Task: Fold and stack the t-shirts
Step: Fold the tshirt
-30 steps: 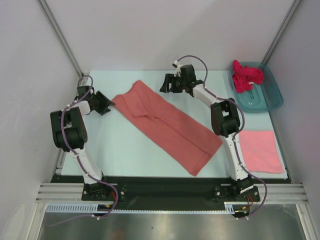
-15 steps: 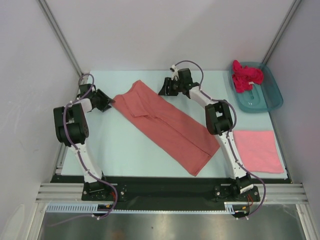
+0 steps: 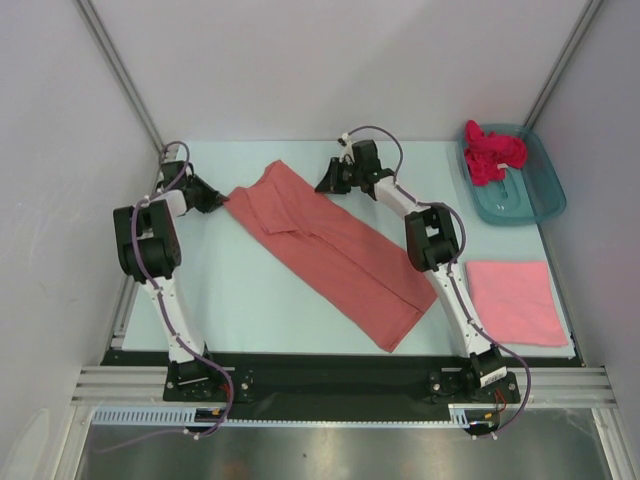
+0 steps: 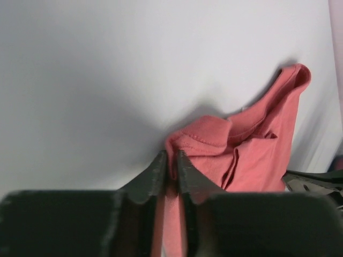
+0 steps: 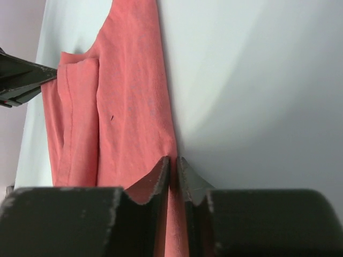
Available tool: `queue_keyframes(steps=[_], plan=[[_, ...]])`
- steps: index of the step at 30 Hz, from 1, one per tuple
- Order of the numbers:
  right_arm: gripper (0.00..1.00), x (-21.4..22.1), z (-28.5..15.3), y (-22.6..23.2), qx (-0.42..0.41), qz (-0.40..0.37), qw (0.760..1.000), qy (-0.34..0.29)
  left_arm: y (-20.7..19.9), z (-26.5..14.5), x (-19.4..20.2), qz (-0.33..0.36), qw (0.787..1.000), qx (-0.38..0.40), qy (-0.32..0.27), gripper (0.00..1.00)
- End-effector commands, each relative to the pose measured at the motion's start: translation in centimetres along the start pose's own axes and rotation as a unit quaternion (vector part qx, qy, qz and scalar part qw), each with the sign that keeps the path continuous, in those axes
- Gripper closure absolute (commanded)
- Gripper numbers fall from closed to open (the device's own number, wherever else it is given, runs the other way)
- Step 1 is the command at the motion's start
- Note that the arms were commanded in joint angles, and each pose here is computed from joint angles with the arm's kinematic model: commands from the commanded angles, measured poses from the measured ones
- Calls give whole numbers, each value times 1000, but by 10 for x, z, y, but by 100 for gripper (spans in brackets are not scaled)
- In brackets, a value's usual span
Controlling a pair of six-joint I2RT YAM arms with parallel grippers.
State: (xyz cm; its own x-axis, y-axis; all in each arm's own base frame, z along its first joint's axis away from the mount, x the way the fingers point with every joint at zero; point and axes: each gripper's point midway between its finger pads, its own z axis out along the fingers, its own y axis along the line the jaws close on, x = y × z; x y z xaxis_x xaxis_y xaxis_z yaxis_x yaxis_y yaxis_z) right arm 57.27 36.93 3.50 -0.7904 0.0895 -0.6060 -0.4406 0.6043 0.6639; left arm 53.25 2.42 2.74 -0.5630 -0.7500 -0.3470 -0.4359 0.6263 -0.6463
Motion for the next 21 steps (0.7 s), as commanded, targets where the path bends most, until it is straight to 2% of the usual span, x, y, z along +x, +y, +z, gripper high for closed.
queue_keyframes(steps=[1,3,4,12,13,14,15,18,21], plan=[[86,-14,7,14,-28,-11,999,-23,-25,5,-17,12,999,28,-16,87],[92,-16,6,14,-28,-10,999,-26,-32,8,-23,15,999,36,-20,93],[100,-19,5,12,-23,-9,999,-29,-33,12,-22,15,999,37,-18,100],[100,-63,-36,-38,102,14,989,-108,-60,40,-42,11,996,71,-44,100],[100,-67,-40,-39,107,17,988,-113,-77,40,-54,11,995,87,-55,100],[100,-71,-44,-44,115,24,986,-121,-72,53,-50,5,995,85,-48,100],[100,-74,-48,-50,118,29,985,-126,-90,54,-61,12,993,103,-58,100],[100,-79,-50,-56,117,36,984,-132,-95,69,-62,1,993,105,-54,99],[95,-80,-52,-58,113,38,985,-128,-105,65,-74,3,992,108,-73,89]])
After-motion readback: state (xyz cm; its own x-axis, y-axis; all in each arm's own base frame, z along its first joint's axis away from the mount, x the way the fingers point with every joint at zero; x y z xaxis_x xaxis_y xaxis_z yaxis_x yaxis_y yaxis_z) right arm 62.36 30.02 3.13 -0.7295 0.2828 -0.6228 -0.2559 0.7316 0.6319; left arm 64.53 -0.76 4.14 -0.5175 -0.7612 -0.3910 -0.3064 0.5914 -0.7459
